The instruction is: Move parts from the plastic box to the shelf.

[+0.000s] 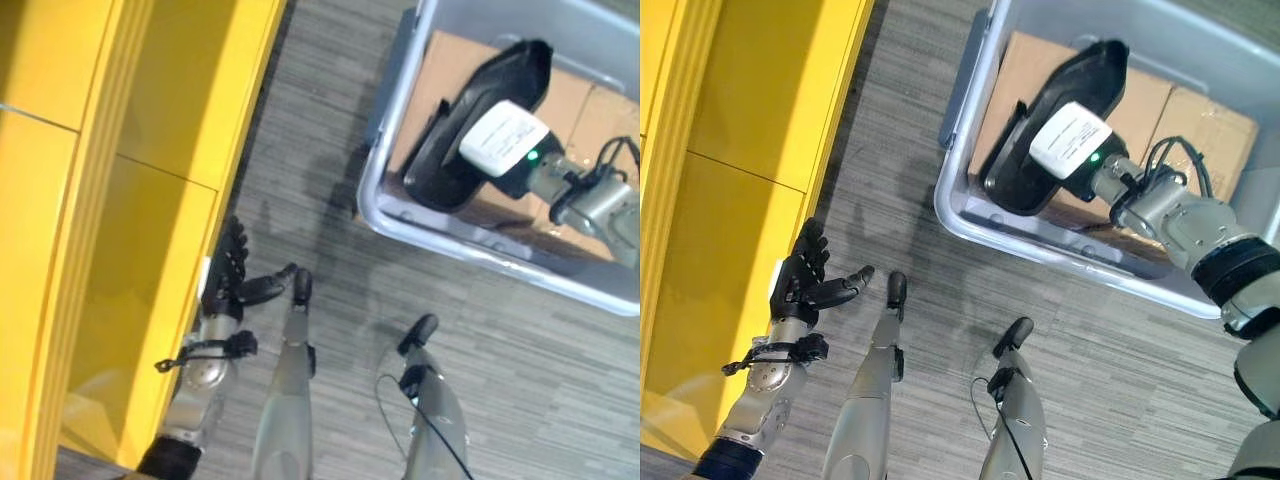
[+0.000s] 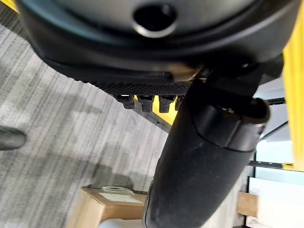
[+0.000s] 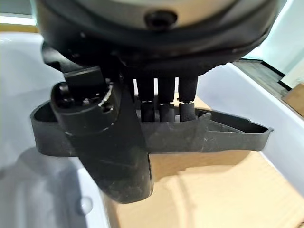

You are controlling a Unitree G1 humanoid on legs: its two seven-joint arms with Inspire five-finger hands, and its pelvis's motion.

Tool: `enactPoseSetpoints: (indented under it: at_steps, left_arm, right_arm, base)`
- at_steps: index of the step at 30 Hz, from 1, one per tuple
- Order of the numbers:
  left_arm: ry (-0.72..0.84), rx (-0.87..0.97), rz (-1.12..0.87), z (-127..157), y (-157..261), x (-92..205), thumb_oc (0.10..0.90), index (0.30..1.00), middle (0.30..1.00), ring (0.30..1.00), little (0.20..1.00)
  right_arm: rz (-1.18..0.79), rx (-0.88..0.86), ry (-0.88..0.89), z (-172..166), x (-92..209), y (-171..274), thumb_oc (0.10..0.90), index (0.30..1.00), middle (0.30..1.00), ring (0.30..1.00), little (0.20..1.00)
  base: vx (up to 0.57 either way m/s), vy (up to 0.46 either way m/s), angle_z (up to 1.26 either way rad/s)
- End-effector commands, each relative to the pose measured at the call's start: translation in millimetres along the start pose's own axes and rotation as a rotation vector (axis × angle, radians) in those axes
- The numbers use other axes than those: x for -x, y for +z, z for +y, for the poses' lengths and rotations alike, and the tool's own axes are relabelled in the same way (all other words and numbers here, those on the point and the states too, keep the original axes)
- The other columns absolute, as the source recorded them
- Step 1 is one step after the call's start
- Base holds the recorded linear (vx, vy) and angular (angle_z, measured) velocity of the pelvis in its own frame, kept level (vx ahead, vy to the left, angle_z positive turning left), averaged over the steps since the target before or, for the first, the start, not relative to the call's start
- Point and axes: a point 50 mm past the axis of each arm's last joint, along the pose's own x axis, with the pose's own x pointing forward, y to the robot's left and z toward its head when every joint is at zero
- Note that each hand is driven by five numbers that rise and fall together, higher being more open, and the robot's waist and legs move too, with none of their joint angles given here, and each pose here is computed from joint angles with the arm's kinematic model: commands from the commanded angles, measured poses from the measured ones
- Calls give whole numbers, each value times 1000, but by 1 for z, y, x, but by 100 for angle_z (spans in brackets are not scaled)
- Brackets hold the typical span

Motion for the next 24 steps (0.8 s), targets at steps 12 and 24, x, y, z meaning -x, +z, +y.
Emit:
enactPoseSetpoints:
  at_steps: [12, 24]
  left_arm:
    - [-30, -89, -72, 22, 15, 15, 900, 1000, 1000, 1000, 1000]
    - [-147, -237, -179, 13, 34, 17, 900, 1000, 1000, 1000, 1000]
  right_arm:
    - [146, 46, -212, -37, 64, -44, 400, 300, 300, 300, 300]
    - [97, -264, -325, -27, 65, 0, 400, 300, 300, 300, 300]
  base:
    - [63, -1, -2]
    - [33, 19, -13]
